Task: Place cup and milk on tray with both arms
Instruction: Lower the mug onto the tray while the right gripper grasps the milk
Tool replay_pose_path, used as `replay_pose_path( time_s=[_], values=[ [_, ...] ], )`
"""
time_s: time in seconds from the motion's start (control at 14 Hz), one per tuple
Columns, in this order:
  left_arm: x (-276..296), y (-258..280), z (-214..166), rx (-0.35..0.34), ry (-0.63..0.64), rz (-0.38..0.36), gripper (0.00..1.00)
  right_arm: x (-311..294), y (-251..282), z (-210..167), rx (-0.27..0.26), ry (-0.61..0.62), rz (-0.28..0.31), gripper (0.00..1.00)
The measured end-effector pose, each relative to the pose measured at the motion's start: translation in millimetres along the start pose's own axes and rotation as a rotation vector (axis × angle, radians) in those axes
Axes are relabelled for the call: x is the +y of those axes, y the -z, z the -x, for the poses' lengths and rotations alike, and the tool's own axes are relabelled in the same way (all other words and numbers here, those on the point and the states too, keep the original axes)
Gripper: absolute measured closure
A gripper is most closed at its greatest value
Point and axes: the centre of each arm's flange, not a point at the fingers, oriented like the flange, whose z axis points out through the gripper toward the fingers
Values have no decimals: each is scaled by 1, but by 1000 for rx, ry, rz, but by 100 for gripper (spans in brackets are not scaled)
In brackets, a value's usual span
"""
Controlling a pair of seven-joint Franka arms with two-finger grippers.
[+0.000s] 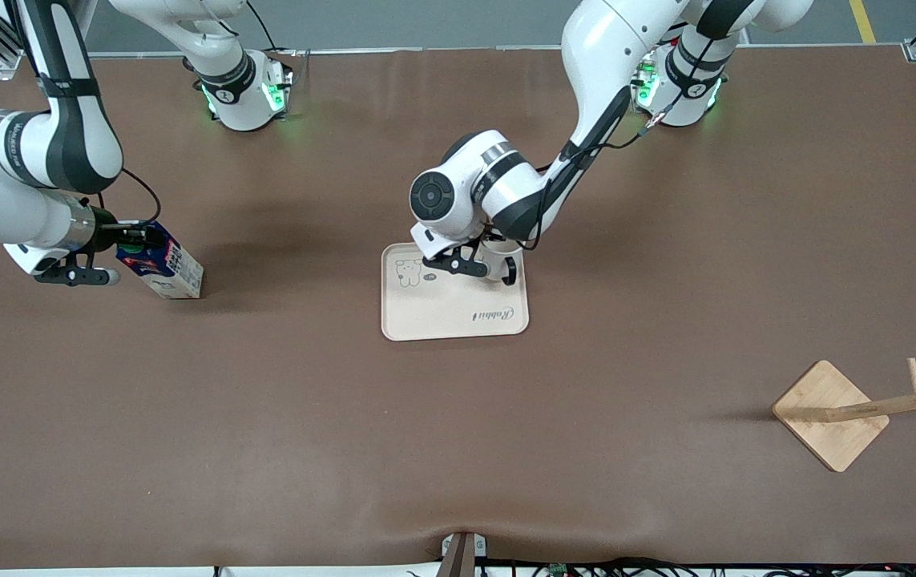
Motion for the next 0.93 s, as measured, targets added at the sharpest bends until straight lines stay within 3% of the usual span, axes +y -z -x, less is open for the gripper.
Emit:
replay_pose_path(
  time_s=[0.21, 0.36, 0.57, 0.93],
  values=[
    [-1, -5, 3, -43, 5, -6, 90, 1, 51, 0, -28, -2, -2, 26],
    [-1, -3, 2, -40, 5, -3, 86, 3, 72, 0, -25, -5, -2, 31],
    [-2, 22, -5, 2, -7, 29, 59, 7, 78, -3, -23, -13, -3, 32],
    [-41, 79, -28, 92, 58, 68, 7, -3, 107, -3, -74, 0, -21, 32]
  ],
)
